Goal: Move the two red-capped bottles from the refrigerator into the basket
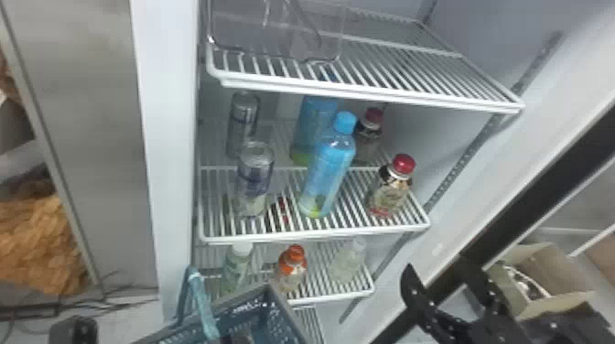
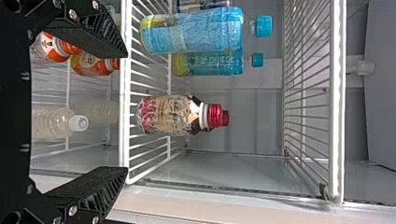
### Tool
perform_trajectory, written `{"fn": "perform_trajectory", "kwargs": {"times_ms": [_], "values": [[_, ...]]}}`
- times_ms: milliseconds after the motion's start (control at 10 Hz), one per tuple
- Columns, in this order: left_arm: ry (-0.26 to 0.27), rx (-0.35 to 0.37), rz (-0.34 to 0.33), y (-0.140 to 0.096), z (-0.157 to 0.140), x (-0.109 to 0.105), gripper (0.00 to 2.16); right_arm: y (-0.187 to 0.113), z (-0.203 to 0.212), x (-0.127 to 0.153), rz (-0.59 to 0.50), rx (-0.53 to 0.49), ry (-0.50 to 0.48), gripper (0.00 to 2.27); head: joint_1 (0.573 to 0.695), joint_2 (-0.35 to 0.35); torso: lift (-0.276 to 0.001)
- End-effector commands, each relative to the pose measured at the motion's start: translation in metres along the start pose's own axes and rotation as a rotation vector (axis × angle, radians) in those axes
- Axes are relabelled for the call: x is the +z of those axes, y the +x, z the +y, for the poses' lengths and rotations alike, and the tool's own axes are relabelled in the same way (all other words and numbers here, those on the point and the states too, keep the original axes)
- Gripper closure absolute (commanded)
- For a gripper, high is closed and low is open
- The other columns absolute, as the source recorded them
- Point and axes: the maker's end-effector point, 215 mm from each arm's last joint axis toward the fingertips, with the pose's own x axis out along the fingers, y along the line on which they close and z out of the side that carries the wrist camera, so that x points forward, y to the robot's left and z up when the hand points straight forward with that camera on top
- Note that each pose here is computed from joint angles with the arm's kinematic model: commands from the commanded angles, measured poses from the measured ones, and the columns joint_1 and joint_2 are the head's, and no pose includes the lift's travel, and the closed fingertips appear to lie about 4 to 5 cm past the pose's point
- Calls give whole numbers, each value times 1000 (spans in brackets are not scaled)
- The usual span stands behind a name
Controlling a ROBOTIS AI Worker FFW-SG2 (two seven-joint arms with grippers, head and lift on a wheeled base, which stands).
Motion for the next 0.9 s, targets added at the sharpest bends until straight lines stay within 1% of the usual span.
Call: {"fn": "perform_trajectory", "kwargs": {"times_ms": [0, 400, 600, 800], "values": [[0, 0, 0, 0, 0, 0, 1171, 1, -1, 0, -1, -1, 1, 156, 695, -350, 0], [2, 1, -1, 0, 0, 0, 1171, 2, -2, -4, 3, -4, 5, 156, 695, -350, 0], [3, 0, -3, 0, 0, 1, 1170, 7, -5, -4, -5, -7, 5, 156, 695, -350, 0], [4, -1, -1, 1, 0, 1, 1171, 20, -7, -5, -10, -8, 6, 156, 695, -350, 0]]}}
